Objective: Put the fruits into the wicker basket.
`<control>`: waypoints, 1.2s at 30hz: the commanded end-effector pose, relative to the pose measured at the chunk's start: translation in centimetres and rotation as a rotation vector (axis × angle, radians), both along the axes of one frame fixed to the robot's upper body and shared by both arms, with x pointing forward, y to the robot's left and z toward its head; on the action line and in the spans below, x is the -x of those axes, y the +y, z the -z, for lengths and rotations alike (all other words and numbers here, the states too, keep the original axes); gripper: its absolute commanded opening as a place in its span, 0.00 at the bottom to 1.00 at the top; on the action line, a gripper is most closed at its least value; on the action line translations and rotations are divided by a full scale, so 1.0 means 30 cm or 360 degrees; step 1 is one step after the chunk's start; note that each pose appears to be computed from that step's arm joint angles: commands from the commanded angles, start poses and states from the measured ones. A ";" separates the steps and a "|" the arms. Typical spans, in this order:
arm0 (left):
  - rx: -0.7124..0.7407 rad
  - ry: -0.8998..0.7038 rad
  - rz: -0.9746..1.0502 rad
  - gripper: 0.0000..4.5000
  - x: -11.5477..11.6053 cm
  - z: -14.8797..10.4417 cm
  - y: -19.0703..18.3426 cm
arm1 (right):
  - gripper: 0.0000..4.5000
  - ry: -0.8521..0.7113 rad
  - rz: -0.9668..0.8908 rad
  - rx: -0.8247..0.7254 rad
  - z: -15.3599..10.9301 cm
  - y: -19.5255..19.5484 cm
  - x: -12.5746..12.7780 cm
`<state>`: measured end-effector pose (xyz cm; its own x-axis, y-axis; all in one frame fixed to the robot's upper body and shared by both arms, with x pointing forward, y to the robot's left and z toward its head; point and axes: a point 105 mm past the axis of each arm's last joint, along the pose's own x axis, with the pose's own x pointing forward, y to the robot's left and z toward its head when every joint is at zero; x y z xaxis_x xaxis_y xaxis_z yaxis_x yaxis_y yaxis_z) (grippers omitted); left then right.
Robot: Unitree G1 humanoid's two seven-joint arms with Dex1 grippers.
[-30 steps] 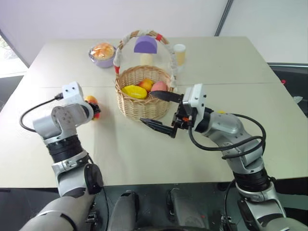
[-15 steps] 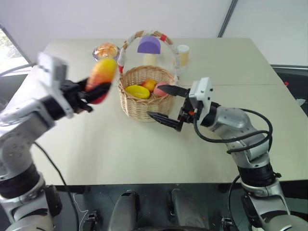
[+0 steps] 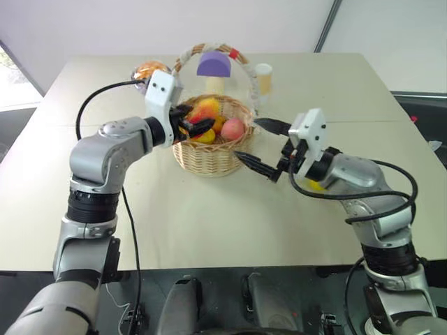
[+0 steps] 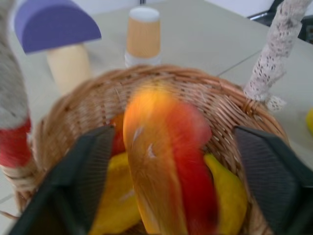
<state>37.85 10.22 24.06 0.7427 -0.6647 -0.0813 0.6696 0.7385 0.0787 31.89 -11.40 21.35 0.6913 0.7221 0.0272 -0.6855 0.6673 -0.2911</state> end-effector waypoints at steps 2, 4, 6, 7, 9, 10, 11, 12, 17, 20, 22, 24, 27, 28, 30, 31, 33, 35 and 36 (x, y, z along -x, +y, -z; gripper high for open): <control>-0.0007 -0.0274 0.0309 1.00 0.093 -0.054 -0.056 | 1.00 0.0077 0.0566 -0.0087 -0.020 -0.211 -0.027; 0.0012 -0.0307 0.0451 1.00 0.143 -0.049 -0.081 | 1.00 0.0182 0.0786 -0.0130 0.004 -0.305 -0.027; -0.0002 -0.0301 0.0615 1.00 0.198 -0.026 -0.110 | 1.00 0.0335 0.1010 -0.0189 0.044 -0.403 -0.016; -0.0031 -0.0283 0.0690 1.00 0.224 -0.005 -0.124 | 1.00 0.0412 0.1090 -0.0204 0.067 -0.438 -0.006; -0.0093 -0.0247 0.0847 1.00 0.277 0.037 -0.150 | 1.00 0.0537 0.1167 -0.0243 0.103 -0.465 0.014; -0.0117 -0.0238 0.0910 1.00 0.299 0.053 -0.162 | 1.00 0.0589 0.1186 -0.0262 0.119 -0.467 0.020; -0.0132 -0.0226 0.0953 1.00 0.313 0.066 -0.170 | 1.00 0.0623 0.1199 -0.0271 0.130 -0.466 0.023; -0.0147 -0.0210 0.0984 1.00 0.322 0.081 -0.181 | 1.00 0.0665 0.1203 -0.0292 0.140 -0.455 0.021; -0.0170 -0.0190 0.1006 1.00 0.327 0.116 -0.212 | 1.00 0.0808 0.1273 -0.0382 0.184 -0.438 -0.002; -0.0151 -0.0186 0.1006 1.00 0.333 0.119 -0.220 | 1.00 0.0862 0.1297 -0.0345 0.215 -0.426 -0.011; -0.0148 -0.0185 0.0998 1.00 0.334 0.121 -0.219 | 1.00 0.0894 0.1325 -0.0347 0.236 -0.424 -0.020; -0.0147 -0.0180 0.0985 1.00 0.334 0.124 -0.215 | 1.00 0.0928 0.1311 -0.0370 0.248 -0.412 -0.028; -0.0158 -0.0176 0.0956 1.00 0.330 0.130 -0.205 | 1.00 0.0948 0.1281 -0.0367 0.255 -0.395 -0.033; -0.0164 -0.0173 0.0947 1.00 0.329 0.134 -0.201 | 0.94 0.0959 0.1281 -0.0374 0.259 -0.393 -0.035; -0.0167 -0.0170 0.0935 1.00 0.329 0.138 -0.194 | 0.79 0.0961 0.1253 -0.0376 0.257 -0.387 -0.038; -0.0170 -0.0171 0.0929 1.00 0.327 0.139 -0.192 | 0.68 0.0956 0.1249 -0.0378 0.254 -0.386 -0.040; -0.0173 -0.0175 0.0907 1.00 0.322 0.139 -0.184 | 0.44 0.0917 0.1239 -0.0366 0.235 -0.385 -0.045; -0.0149 -0.0182 0.0834 1.00 0.303 0.131 -0.156 | 0.36 0.0767 0.1119 -0.0258 0.178 -0.357 -0.046; -0.0139 -0.0178 0.0788 1.00 0.291 0.129 -0.135 | 0.36 0.0708 0.1042 -0.0222 0.153 -0.338 -0.043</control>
